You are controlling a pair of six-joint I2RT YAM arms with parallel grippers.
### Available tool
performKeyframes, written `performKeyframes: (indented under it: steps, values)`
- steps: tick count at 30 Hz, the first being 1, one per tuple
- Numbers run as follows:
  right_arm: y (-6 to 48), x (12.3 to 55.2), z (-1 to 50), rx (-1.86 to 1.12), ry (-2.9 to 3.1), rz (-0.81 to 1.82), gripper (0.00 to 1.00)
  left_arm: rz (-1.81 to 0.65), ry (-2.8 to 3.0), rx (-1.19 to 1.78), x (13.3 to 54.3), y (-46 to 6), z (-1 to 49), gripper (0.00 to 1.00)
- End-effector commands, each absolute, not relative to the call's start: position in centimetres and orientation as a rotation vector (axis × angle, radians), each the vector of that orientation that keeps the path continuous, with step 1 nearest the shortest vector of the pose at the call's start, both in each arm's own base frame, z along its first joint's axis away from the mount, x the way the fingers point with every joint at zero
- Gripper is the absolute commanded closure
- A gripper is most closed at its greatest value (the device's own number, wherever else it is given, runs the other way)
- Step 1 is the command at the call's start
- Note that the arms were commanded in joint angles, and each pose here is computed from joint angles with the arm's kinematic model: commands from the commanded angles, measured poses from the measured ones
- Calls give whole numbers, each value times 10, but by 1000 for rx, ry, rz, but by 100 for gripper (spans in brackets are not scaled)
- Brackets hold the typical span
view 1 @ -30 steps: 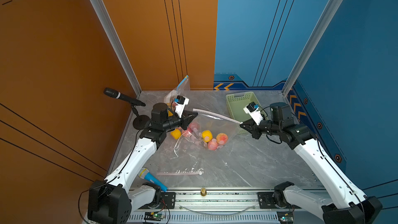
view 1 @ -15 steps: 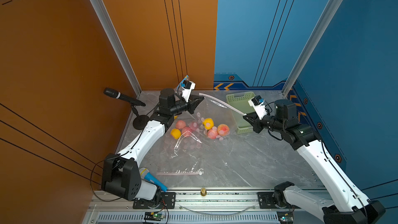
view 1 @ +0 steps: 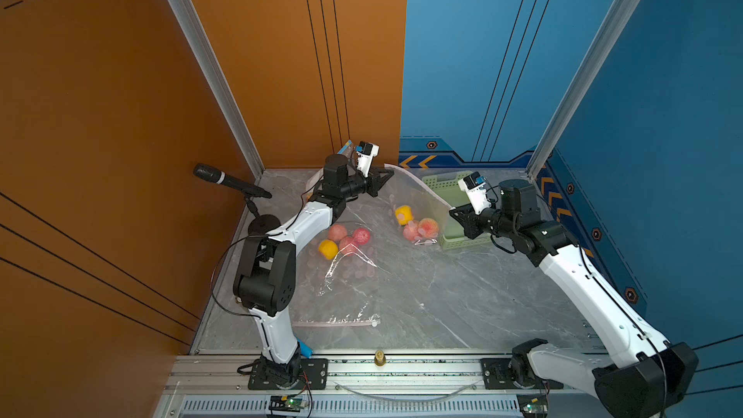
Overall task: Place the peach in a zip-top bag and seal the zipper
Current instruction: Place the zipper food storage bag at the center of the board.
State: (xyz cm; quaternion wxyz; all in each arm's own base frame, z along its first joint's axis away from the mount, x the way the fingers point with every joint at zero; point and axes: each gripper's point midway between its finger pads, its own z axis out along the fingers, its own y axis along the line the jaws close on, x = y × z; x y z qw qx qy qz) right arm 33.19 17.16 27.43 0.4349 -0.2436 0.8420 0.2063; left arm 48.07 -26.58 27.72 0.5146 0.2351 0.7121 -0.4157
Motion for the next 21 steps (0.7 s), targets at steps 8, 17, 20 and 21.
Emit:
performKeyframes:
  steps: [8, 17, 20, 21]
  values:
    - [181, 349, 241, -534, 2195, 588, 75, -1015, 1807, 446, 476, -245, 243, 42]
    - [200, 340, 256, -594, 2172, 618, 41, -937, 1770, 373, 451, -208, 292, 2]
    - [197, 340, 269, -576, 2157, 573, 33, -857, 1779, 359, 438, -197, 308, 2]
    - [194, 340, 274, -562, 2150, 561, 32, -831, 1788, 351, 435, -193, 312, 2]
